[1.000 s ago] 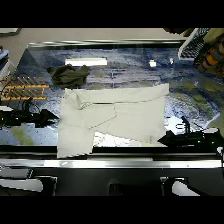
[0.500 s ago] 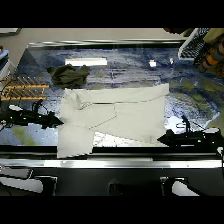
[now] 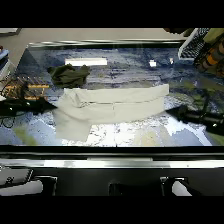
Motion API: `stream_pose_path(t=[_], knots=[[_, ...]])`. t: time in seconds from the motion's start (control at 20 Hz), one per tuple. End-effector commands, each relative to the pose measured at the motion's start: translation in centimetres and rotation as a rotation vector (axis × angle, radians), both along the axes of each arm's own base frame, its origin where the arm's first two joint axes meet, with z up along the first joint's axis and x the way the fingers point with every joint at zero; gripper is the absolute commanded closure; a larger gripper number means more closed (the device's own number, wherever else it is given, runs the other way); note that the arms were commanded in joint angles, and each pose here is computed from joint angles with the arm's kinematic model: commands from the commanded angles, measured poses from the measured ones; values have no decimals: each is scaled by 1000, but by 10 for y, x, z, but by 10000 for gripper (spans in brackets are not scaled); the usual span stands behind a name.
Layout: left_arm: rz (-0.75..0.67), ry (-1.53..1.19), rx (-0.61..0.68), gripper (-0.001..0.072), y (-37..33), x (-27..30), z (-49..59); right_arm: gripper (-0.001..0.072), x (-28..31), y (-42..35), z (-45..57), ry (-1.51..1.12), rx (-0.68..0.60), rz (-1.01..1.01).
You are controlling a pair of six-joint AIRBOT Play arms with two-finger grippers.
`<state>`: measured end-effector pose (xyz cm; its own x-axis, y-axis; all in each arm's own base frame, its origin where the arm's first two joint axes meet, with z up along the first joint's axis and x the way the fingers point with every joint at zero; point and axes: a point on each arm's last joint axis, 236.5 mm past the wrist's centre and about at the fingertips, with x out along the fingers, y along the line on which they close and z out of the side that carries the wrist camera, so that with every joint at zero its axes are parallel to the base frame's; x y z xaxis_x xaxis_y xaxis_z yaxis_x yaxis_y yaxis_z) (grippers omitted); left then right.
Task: Fold the clothes and pants, and hang the long-sleeved shirts on hangers.
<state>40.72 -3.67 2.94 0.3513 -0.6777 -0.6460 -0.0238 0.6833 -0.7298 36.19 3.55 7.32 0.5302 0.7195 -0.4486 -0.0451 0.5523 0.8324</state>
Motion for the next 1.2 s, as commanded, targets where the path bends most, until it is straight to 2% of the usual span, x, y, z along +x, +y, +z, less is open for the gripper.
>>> stream_pose_path(t=[0.0, 0.15, 0.35, 0.6, 0.75, 1.0, 1.15], knots=[[40, -323, 34, 687, -6, 12, 143, 675, 32, -3, 159, -367, 24, -60], [73, -636, 125, 687, -15, -16, 283, 675, 12, 3, 291, -670, -113, -104], [163, -929, 235, 687, -32, -96, 413, 675, -65, 31, 423, -978, -310, -194], [531, -1130, 406, 687, 5, -184, 487, 674, -166, 41, 488, -1157, -520, -452], [632, -1184, 478, 687, 18, -216, 500, 674, -200, 33, 501, -1192, -563, -590], [628, -1137, 480, 686, 25, -199, 489, 674, -180, 21, 482, -1082, -552, -590], [479, -1068, 434, 686, 13, -149, 457, 674, -120, -1, 420, -811, -556, -474]])
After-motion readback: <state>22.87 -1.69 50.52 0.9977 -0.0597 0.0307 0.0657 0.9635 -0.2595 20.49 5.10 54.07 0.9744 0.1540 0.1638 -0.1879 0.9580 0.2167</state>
